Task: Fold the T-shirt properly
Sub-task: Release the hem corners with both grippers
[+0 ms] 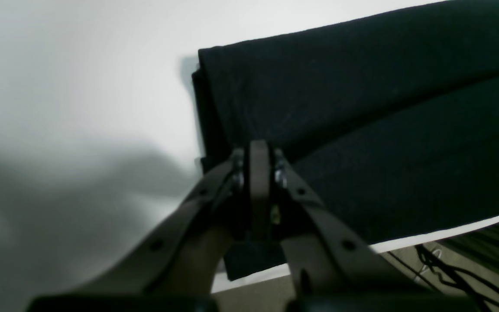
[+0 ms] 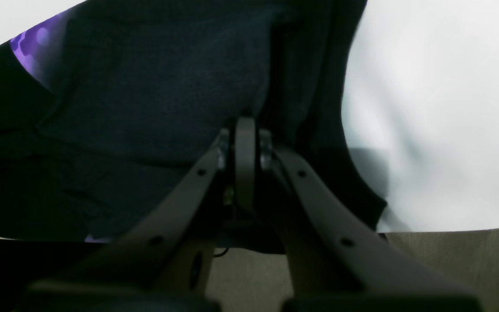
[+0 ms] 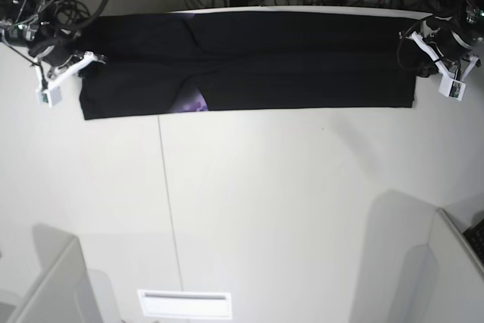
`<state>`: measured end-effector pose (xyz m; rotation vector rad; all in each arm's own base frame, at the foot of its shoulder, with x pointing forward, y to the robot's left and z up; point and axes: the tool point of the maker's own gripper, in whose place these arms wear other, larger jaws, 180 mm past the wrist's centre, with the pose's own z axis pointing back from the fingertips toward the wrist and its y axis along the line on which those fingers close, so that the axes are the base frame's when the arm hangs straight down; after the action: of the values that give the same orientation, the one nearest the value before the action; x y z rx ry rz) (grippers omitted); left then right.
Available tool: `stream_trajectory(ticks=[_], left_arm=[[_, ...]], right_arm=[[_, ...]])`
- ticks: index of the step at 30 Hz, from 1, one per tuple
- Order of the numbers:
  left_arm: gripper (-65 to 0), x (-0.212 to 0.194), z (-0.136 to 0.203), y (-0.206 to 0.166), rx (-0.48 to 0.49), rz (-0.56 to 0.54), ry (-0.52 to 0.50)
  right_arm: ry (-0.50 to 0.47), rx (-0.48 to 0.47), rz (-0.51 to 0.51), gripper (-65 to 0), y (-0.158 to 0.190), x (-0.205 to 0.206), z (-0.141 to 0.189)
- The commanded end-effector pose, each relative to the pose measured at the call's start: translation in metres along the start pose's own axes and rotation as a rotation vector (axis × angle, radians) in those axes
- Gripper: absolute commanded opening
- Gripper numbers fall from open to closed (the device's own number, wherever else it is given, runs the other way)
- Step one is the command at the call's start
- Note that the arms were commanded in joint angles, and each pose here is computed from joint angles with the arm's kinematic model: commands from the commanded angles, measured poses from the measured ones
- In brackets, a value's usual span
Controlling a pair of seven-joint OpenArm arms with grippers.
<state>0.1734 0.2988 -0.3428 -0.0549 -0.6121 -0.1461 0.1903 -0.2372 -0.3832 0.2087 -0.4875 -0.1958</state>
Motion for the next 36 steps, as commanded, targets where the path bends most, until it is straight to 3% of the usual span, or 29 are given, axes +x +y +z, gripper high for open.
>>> stream_trajectory(ticks=[1,2,3,6,10,14,17,18,20,22,23,28,33,36], left_arm=[[-65.0,0.007,0.004,0.003,0.008,-0.012,-0.025],[-65.0,0.006,0.005,0.003,0.008,-0.008,-0.024],[-61.1,0.006,0.005,0.003,0.008,-0.008,-0.024],[-43.9,0.003,0.005,0.002,0.006,-0.007,-0.017],[-27.6,0.005,0.008,0.009,0.026,0.001,-0.028],[-23.2,0.010,0.022,0.026,0.092,0.060,-0.087],[-24.2,0.010,0.027,0.030,0.116,0.092,-0.112],[-27.5,0.009,0.027,0.029,0.115,0.100,-0.114],[-40.5,0.007,0.024,0.024,0.104,0.110,-0.112],[-61.5,0.002,0.021,0.021,0.099,0.136,-0.112],[-65.0,0.004,0.020,0.020,0.099,0.144,-0.121],[-65.0,0.005,0.006,0.013,0.068,0.178,-0.128],[-65.0,-0.003,-0.017,0.004,0.014,0.217,-0.092],[-65.0,-0.017,-0.031,0.013,0.050,0.218,-0.033]], right_arm=[[-0.031,-0.007,0.019,-65.0,-0.002,0.009,0.005],[-0.026,-0.009,0.018,-57.9,-0.003,0.007,0.005],[-0.020,-0.010,0.018,-50.1,-0.004,0.005,0.005],[-0.014,-0.011,0.015,-32.9,-0.004,0.002,0.006],[0.000,-0.018,0.010,-32.3,-0.007,-0.007,0.006],[-0.030,-0.048,-0.025,-32.4,-0.020,-0.003,0.014],[-0.089,-0.057,-0.024,-32.9,-0.021,0.009,0.022],[-0.114,-0.051,0.017,-34.8,-0.018,0.013,0.025],[-0.137,-0.013,0.117,-42.5,-0.007,0.016,0.024],[-0.145,0.019,0.194,-55.1,0.000,0.017,0.023],[-0.143,0.030,0.216,-62.9,0.003,0.017,0.021],[-0.105,0.080,0.178,-65.0,0.012,0.005,0.003],[-0.065,0.134,0.213,-65.0,0.029,-0.003,-0.009],[-0.054,0.139,0.189,-65.0,0.026,-0.003,-0.017]])
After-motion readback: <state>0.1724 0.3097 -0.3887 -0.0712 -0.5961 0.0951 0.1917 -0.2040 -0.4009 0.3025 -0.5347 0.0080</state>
